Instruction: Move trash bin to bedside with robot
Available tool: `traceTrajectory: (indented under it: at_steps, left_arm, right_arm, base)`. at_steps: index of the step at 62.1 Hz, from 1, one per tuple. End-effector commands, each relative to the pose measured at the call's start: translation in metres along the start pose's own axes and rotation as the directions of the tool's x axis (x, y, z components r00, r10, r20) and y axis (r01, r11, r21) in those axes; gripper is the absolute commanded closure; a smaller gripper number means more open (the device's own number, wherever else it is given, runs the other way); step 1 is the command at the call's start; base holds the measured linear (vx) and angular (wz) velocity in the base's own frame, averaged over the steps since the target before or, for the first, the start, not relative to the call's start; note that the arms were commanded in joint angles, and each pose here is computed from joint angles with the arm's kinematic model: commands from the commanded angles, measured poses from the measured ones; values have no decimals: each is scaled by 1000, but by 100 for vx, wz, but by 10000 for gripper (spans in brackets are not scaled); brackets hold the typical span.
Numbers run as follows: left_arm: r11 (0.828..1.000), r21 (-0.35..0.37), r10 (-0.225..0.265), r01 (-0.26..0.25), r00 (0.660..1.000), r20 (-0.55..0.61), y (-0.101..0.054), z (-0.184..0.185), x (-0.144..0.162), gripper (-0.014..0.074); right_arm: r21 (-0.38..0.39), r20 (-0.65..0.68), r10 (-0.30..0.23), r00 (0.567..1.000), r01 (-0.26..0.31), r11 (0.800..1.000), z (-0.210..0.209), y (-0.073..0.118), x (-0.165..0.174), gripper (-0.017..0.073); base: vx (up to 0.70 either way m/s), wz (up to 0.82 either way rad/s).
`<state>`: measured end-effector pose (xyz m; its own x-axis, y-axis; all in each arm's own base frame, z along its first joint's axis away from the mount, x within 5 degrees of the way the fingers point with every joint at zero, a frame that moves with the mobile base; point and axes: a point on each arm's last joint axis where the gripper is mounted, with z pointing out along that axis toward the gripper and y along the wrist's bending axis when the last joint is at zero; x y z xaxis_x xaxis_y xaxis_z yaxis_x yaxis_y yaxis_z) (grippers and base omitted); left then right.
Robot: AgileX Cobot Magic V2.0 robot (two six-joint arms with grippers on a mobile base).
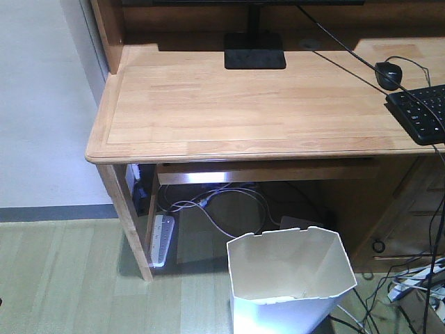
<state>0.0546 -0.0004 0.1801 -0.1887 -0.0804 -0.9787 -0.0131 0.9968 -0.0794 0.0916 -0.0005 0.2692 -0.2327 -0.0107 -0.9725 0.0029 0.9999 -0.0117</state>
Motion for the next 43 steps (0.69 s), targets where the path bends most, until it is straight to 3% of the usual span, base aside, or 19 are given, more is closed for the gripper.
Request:
traceTrajectory:
  at_steps: [1,13,43]
  left_arm:
    - [1000,8,-19,18,998,54,0,2,2,599]
    - [1000,8,-19,18,998,54,0,2,2,599]
    - [1000,8,-19,18,998,54,0,2,2,599]
  right_arm:
    - [-3,4,-12,1000,12,1000,10,0,-17,569]
    - [-3,-96,-12,995,11,1000,24,1,-10,569]
    - [1,-137,-14,990,14,1000,24,0,-6,545]
  base:
    - [0,0]
    - [0,0]
    - [0,0]
